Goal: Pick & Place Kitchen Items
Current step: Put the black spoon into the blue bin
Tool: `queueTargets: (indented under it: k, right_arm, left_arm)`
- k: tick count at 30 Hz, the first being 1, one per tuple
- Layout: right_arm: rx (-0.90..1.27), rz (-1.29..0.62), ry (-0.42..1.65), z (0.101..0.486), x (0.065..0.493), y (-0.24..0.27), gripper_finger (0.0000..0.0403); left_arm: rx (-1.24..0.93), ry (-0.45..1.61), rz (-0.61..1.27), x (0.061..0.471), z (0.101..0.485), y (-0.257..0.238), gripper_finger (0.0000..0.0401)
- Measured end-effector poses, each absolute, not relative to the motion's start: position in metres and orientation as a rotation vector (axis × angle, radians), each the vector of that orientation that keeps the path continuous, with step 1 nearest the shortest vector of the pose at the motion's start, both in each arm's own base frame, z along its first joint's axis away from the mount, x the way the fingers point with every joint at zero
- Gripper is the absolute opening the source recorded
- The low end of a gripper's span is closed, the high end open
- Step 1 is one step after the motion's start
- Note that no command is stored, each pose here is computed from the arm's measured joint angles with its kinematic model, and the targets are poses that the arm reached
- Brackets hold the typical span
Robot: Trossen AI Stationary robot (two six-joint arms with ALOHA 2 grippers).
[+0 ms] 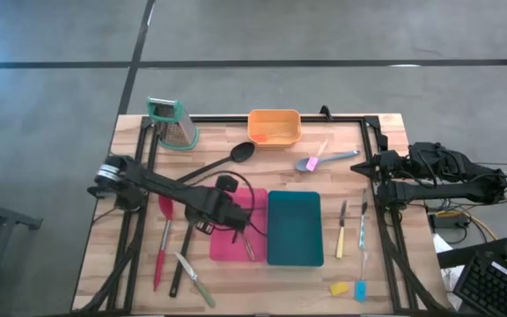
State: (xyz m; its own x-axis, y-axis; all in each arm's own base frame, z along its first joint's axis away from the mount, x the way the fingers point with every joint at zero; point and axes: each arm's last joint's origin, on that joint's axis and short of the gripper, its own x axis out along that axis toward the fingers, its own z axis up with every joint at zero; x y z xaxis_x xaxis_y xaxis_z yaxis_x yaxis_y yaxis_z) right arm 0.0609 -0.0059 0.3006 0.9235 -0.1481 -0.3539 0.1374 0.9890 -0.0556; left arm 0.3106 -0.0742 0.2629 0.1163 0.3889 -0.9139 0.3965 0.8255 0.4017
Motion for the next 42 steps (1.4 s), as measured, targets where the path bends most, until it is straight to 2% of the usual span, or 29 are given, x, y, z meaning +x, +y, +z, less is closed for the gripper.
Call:
queueTargets:
  k: [11, 20, 25, 34, 42]
  right_arm:
    - [-0.030, -0.146, 0.365, 0.301, 0.061, -0.006, 0.0008]
    - [-0.030, -0.146, 0.366, 0.301, 0.061, -0.006, 0.0008]
    - [-0.030, -0.146, 0.366, 0.301, 0.061, -0.006, 0.0008]
    - [-0.030, -0.147, 0.366, 0.301, 0.061, -0.006, 0.0008]
    - [-0.030, -0.147, 0.366, 0.301, 0.061, -0.006, 0.0008]
  left_arm:
    - [0.520, 1.110, 0.148, 0.250, 0.294, -0.032, 0.0071]
    - [0.369, 0.890, 0.510, 0.204, 0.285, 0.016, 0.0071]
    - [0.272, 0.919, 0.585, 0.194, 0.273, 0.040, 0.0091]
    - [0.060, 0.984, 0.686, 0.199, 0.252, 0.089, 0.0174]
    - [-0.046, 1.175, 0.603, 0.214, 0.211, 0.115, 0.0182]
